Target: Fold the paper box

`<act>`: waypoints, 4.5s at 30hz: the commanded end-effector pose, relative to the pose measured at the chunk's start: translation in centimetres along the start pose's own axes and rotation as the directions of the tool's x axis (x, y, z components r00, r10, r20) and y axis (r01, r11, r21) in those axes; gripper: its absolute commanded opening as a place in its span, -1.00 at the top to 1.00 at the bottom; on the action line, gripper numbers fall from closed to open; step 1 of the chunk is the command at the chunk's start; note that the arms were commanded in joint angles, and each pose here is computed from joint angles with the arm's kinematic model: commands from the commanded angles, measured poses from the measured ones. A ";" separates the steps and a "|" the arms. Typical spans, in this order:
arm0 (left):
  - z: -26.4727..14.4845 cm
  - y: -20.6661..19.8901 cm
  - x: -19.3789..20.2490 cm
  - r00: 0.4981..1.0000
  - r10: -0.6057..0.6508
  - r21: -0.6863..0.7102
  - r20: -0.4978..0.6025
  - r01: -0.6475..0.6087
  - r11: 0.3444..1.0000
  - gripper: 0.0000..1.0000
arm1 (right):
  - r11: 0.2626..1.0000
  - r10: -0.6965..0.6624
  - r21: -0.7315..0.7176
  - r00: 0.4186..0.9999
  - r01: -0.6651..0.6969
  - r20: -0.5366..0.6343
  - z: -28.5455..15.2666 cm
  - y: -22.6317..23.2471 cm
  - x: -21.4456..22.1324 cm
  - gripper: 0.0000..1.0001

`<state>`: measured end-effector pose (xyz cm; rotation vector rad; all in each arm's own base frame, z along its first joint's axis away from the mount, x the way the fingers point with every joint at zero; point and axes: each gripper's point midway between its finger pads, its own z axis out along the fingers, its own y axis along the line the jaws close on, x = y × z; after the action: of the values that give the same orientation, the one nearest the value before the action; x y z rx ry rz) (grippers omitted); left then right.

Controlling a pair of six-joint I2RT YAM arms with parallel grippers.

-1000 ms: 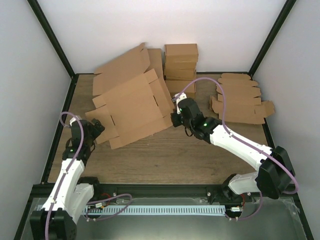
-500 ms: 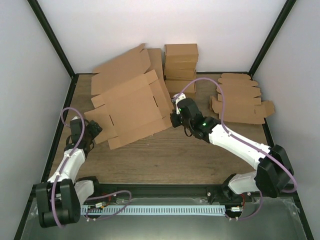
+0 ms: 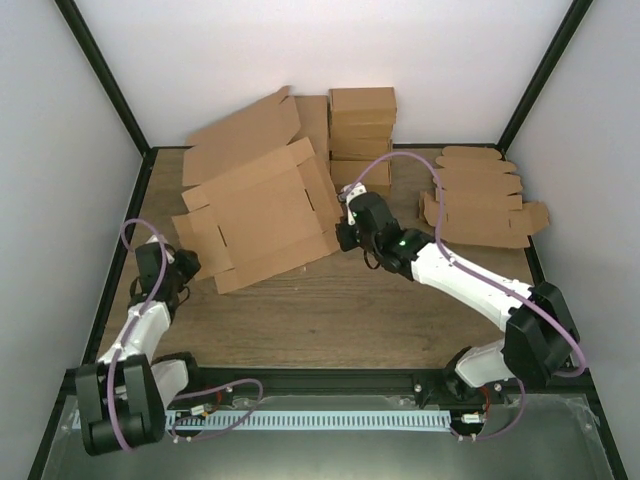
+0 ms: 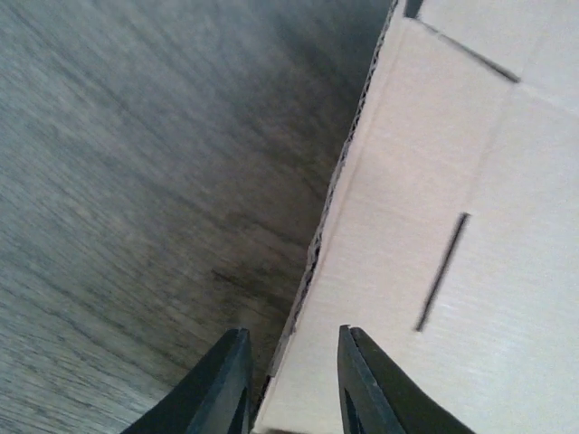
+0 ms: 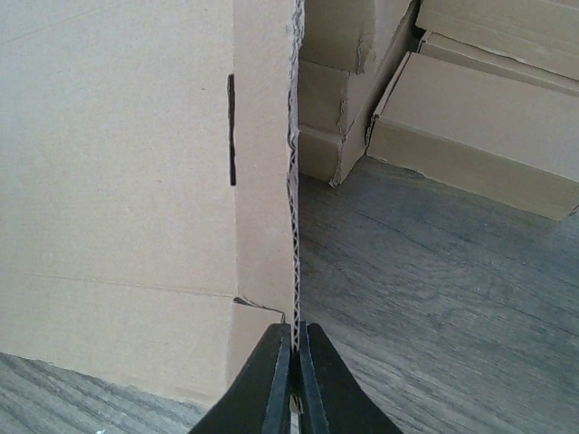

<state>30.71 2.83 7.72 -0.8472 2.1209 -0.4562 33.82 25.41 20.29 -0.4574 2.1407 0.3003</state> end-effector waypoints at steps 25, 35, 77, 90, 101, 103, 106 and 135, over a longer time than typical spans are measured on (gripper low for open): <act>-12.6 -8.8 2.1 0.984 -0.113 0.346 -0.139 0.155 0.925 0.93 | 0.999 0.021 -0.045 0.999 -0.020 0.030 3.3 2.4 -8.9 -0.20; -17.3 -11.9 -2.6 0.995 -0.100 0.382 0.018 0.085 0.920 0.92 | 0.995 0.093 -0.037 0.996 -0.093 -0.002 0.1 1.5 -7.8 -0.99; -18.0 -12.3 -2.3 0.987 -0.159 0.448 0.020 0.133 0.884 0.91 | 0.337 0.789 -0.447 0.508 -0.828 -0.346 0.9 11.5 -2.1 -0.44; -18.4 -11.7 -3.1 0.987 -0.133 0.405 0.091 0.085 0.910 -0.09 | 0.422 0.756 -0.497 0.597 -0.758 -0.269 -0.2 11.6 -4.8 0.99; -25.2 -13.3 -9.8 0.907 0.067 0.235 0.416 -0.178 0.956 -1.00 | 0.615 0.643 -0.507 0.757 -0.603 -0.121 -3.9 10.3 -7.1 0.99; -25.1 -13.6 -10.1 0.904 0.092 0.225 0.418 -0.201 0.954 -1.00 | 0.638 0.607 -0.518 0.786 -0.570 -0.117 -5.0 10.3 -7.1 0.99; -24.3 -13.9 -10.2 0.907 0.131 0.214 0.401 -0.232 0.949 -1.00 | 0.670 0.544 -0.520 0.827 -0.530 -0.142 -6.4 10.5 -6.1 0.99; -13.7 -12.2 -4.7 0.972 0.213 0.288 0.103 -0.234 0.928 -1.00 | 0.844 0.536 0.150 0.810 -0.514 -0.237 -10.7 -3.1 8.8 0.93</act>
<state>27.00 -1.14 25.57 -0.5034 2.0165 -0.5481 22.00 19.02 18.99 0.0902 2.5395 0.6200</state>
